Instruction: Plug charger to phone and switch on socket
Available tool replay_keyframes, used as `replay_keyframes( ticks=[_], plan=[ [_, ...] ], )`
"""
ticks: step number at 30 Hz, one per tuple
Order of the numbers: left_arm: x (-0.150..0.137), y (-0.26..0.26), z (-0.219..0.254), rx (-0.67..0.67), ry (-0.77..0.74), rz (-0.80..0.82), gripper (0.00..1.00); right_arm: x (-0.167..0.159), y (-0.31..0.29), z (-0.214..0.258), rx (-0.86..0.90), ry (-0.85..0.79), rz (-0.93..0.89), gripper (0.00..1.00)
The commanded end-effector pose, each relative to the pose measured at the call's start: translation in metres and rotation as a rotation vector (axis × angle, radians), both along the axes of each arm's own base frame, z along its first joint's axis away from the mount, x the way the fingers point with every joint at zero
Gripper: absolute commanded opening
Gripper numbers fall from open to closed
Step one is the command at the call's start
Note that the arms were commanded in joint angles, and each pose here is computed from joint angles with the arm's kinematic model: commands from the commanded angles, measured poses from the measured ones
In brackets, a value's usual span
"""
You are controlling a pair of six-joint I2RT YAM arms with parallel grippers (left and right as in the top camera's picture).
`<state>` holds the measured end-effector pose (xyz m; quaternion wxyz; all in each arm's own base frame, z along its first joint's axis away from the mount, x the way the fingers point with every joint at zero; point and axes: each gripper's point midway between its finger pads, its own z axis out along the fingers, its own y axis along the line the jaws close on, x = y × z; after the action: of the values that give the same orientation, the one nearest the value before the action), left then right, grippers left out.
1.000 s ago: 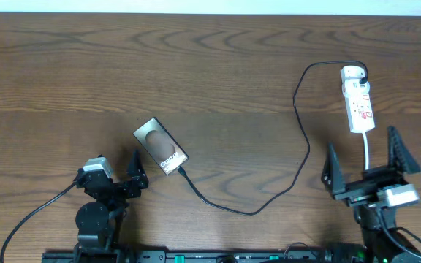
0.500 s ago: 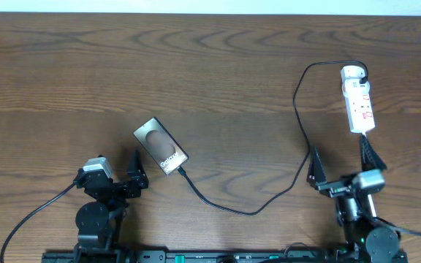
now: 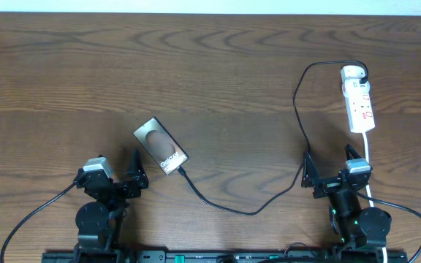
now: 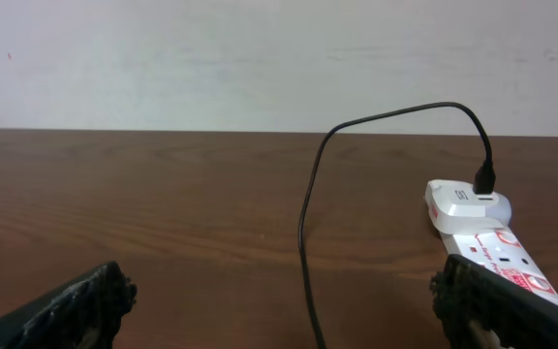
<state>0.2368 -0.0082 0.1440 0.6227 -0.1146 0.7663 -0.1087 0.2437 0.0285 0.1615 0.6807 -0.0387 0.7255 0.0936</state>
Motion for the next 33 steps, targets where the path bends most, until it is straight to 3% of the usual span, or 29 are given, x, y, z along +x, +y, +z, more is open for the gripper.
replay_keyframes(
  ticks=[1, 33],
  plan=[
    [-0.0015, 0.0012, -0.0136, 0.014, 0.04, 0.005, 0.89, -0.0006, 0.0018, -0.0007, 0.029, 0.007, 0.004, 0.99],
    [-0.0015, 0.0012, -0.0136, 0.014, 0.04, 0.005, 0.89, -0.0011, 0.0061, -0.0001, 0.03, 0.005, 0.022, 0.99]
  ],
)
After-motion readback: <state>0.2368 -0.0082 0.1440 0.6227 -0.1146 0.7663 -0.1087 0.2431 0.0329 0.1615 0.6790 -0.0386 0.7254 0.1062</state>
